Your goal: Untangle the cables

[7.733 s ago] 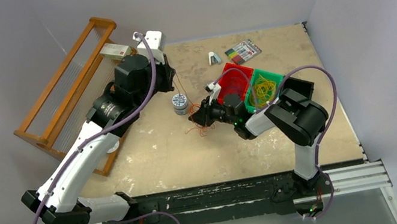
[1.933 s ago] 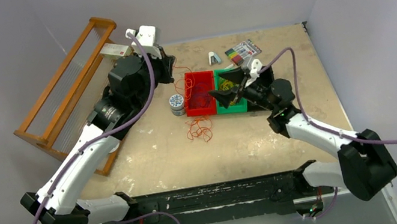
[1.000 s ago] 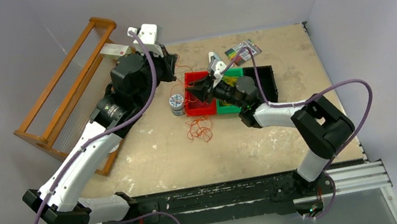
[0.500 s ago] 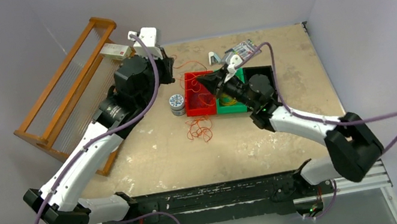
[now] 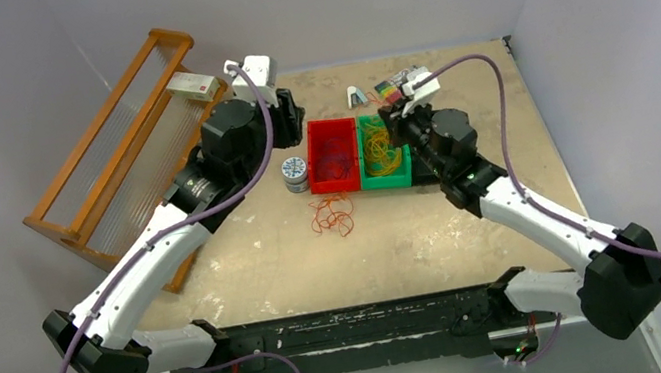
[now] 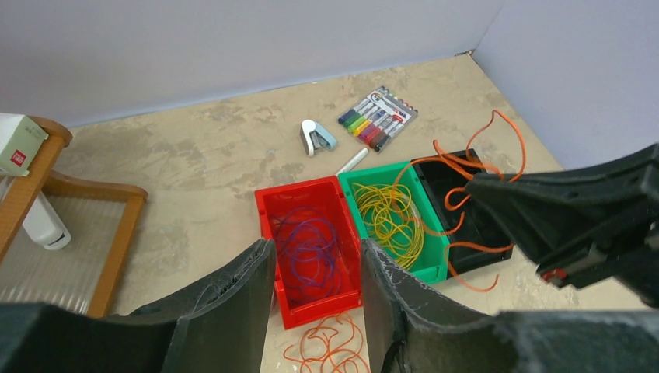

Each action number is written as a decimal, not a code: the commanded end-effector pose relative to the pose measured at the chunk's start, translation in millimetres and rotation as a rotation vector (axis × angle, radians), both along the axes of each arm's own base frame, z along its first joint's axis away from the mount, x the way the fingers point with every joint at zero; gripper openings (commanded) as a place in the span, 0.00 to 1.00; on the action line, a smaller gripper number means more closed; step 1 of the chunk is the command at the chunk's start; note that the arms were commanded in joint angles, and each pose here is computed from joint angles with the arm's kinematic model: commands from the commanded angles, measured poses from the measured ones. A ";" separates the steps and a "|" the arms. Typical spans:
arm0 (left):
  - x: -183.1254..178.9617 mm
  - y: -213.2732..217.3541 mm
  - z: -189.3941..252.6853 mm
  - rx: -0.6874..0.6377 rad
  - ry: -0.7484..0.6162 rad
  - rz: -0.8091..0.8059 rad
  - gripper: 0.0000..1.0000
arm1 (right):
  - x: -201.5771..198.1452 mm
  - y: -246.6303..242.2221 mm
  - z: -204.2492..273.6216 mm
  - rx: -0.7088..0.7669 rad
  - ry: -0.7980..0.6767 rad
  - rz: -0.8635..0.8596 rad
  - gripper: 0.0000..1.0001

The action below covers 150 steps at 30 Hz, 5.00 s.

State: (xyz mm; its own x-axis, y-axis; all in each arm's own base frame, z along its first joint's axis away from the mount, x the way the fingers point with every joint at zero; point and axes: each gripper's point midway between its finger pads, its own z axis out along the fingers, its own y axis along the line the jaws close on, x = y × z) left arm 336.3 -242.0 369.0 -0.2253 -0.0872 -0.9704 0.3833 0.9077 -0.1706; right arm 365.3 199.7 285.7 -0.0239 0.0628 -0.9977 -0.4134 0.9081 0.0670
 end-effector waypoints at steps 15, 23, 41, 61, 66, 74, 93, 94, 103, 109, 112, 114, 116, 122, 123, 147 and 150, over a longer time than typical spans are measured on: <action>0.3 0.8 -12.3 -0.014 0.010 0.014 0.44 | 28.6 -119.2 -36.8 -0.056 0.328 -0.318 0.00; 0.1 -1.1 -19.7 -0.014 0.029 0.009 0.44 | 33.7 -132.2 -58.4 -0.022 0.447 -0.281 0.00; 1.8 -2.6 -27.2 0.000 0.046 0.009 0.44 | 40.0 -133.4 -101.6 0.027 0.598 -0.194 0.00; 2.3 -4.4 -28.0 0.015 0.053 0.002 0.44 | 94.1 -176.6 -133.7 0.087 0.540 -0.454 0.00; 3.0 -5.6 -28.3 0.009 0.054 0.001 0.44 | 101.5 -178.0 -125.9 0.135 0.449 -0.466 0.00; 2.3 -5.3 -32.5 0.011 0.061 0.001 0.44 | 92.1 -177.5 -159.1 0.142 0.451 -0.470 0.00; 0.2 -7.0 -49.2 0.003 0.097 -0.002 0.44 | 57.6 -145.9 -210.4 0.079 0.615 -0.434 0.03; -0.1 -6.7 -49.4 0.004 0.096 -0.001 0.44 | 56.3 -146.9 -212.6 0.073 0.625 -0.439 0.04; 1.7 -3.6 -59.7 0.006 0.115 0.028 0.45 | 59.7 -150.4 -210.4 0.042 0.645 -0.454 0.14; 3.4 2.1 -75.6 0.013 0.150 0.074 0.47 | 59.1 -152.4 -169.5 0.085 0.563 -0.465 0.34; 3.1 3.7 -82.8 0.018 0.162 0.084 0.49 | 56.5 -152.9 -154.2 0.078 0.543 -0.459 0.41; 3.6 5.3 -85.7 0.021 0.168 0.093 0.51 | 55.6 -155.4 -144.9 0.075 0.525 -0.467 0.44; 3.2 6.4 -89.4 0.029 0.177 0.097 0.52 | 54.4 -157.5 -137.1 0.073 0.509 -0.475 0.47; -3.2 2.5 -108.5 0.033 0.228 0.071 0.52 | 50.6 -153.5 -99.2 0.081 0.396 -0.424 0.48; -5.1 1.4 -114.4 0.035 0.242 0.061 0.52 | 50.1 -147.5 -90.2 0.078 0.362 -0.380 0.48; -46.1 -17.4 -274.4 0.047 0.553 -0.039 0.42 | 36.9 -80.1 -59.1 0.055 0.227 -0.007 0.45; -43.2 -19.1 -285.2 0.060 0.558 -0.039 0.42 | 37.2 -79.4 -60.5 0.053 0.232 -0.005 0.45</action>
State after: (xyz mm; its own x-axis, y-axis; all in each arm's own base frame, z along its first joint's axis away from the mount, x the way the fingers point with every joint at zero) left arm 283.4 -245.6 82.7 -0.7308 0.0179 -0.6824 0.2651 0.9287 -0.2595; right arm 399.6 114.7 214.6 -0.2968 0.1258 -0.9466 -0.3431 0.9110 0.2287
